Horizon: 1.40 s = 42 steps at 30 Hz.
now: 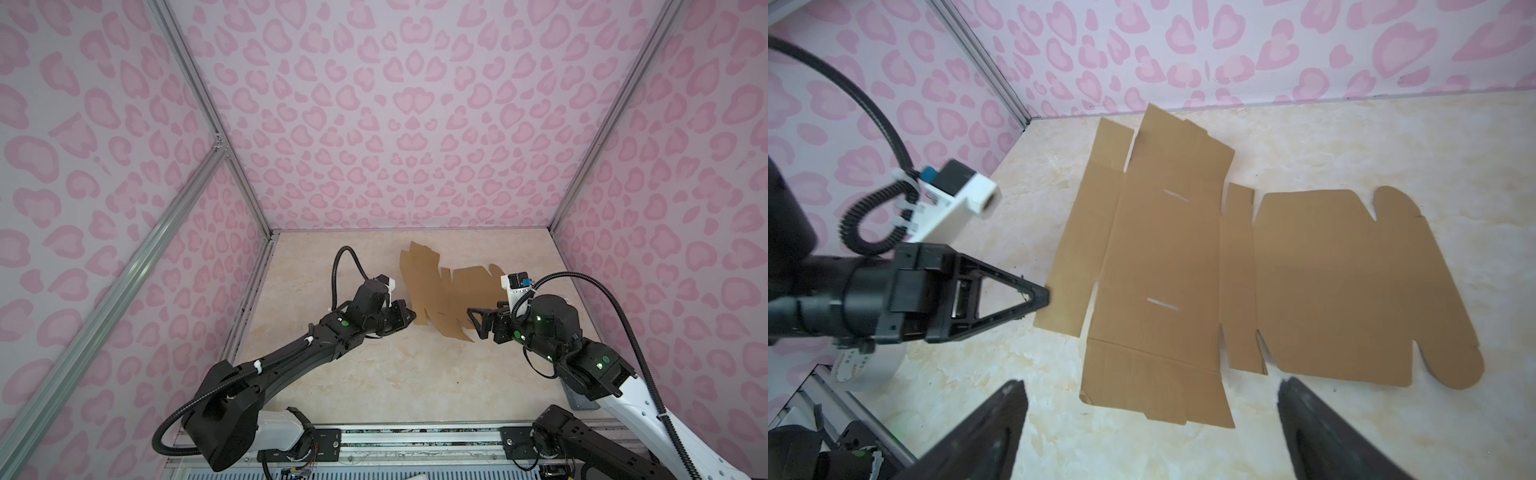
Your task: Fold the paper box
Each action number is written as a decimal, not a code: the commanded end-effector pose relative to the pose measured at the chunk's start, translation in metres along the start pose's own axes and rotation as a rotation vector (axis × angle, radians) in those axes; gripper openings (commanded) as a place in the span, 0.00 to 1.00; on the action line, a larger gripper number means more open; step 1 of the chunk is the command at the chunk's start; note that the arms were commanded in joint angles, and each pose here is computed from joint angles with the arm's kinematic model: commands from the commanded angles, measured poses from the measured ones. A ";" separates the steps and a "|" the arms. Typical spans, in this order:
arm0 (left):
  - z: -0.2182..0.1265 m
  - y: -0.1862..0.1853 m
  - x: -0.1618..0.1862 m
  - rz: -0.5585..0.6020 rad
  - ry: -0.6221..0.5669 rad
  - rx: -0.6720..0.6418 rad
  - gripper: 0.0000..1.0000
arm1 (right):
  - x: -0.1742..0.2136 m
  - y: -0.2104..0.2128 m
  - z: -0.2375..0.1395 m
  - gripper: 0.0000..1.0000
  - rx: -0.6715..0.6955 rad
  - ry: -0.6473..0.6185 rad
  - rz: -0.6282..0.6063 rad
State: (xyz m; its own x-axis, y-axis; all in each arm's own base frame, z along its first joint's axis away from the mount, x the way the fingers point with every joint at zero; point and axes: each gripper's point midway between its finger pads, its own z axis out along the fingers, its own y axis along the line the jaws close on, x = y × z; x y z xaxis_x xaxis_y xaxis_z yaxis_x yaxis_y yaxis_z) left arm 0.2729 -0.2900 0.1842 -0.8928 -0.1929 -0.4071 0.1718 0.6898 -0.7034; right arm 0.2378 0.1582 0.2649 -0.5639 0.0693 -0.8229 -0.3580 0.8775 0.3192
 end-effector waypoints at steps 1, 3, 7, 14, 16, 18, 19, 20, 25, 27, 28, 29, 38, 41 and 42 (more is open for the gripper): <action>-0.032 0.039 0.011 0.355 0.126 -0.273 0.04 | -0.018 0.015 -0.001 0.99 -0.067 -0.056 0.045; -0.045 0.036 0.004 0.453 0.132 -0.313 0.04 | -0.030 0.017 -0.001 0.99 -0.072 -0.087 0.102; -0.067 0.023 -0.006 0.628 0.131 -0.321 0.04 | -0.049 0.034 0.002 0.99 -0.127 -0.079 0.150; -0.113 -0.006 -0.023 0.883 -0.024 -0.325 0.04 | -0.080 0.051 0.015 0.99 -0.171 -0.082 0.306; -0.126 -0.015 -0.023 0.943 -0.067 -0.305 0.04 | -0.084 0.054 0.020 0.99 -0.175 -0.059 0.330; -0.137 -0.025 -0.020 1.020 -0.102 -0.274 0.04 | -0.087 0.063 0.028 0.99 -0.208 -0.031 0.336; -0.142 -0.030 -0.019 1.055 -0.122 -0.265 0.04 | -0.089 0.068 0.030 0.99 -0.229 -0.026 0.337; -0.145 -0.035 -0.015 1.100 -0.135 -0.250 0.04 | -0.089 0.071 0.034 0.99 -0.247 -0.023 0.355; -0.159 -0.060 0.005 1.291 -0.152 -0.148 0.04 | -0.094 0.084 0.041 0.95 -0.292 -0.025 0.383; -0.164 -0.069 0.015 1.374 -0.155 -0.089 0.04 | -0.097 0.092 0.040 0.92 -0.309 -0.025 0.369; -0.167 -0.071 0.018 1.405 -0.159 -0.076 0.04 | -0.097 0.096 0.039 0.91 -0.309 -0.021 0.364; -0.169 -0.073 0.019 1.432 -0.170 -0.073 0.04 | -0.096 0.100 0.039 0.90 -0.307 -0.016 0.359; -0.158 -0.064 0.010 1.597 -0.176 -0.240 0.04 | -0.084 0.119 0.042 0.87 -0.273 0.014 0.435; -0.153 -0.062 0.002 1.601 -0.199 -0.292 0.04 | -0.079 0.122 0.041 0.86 -0.250 0.021 0.434; -0.151 -0.062 0.000 1.599 -0.206 -0.307 0.04 | -0.077 0.122 0.042 0.86 -0.244 0.026 0.436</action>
State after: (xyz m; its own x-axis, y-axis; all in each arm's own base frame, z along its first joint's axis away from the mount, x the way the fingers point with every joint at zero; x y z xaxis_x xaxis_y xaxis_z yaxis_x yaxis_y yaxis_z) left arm 0.1824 -0.2277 0.2996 0.1454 0.7414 -0.6551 0.7837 0.3179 0.5337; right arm 0.2662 0.2831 0.3517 -0.7234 0.3625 -0.5877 -0.2912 0.6116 0.7356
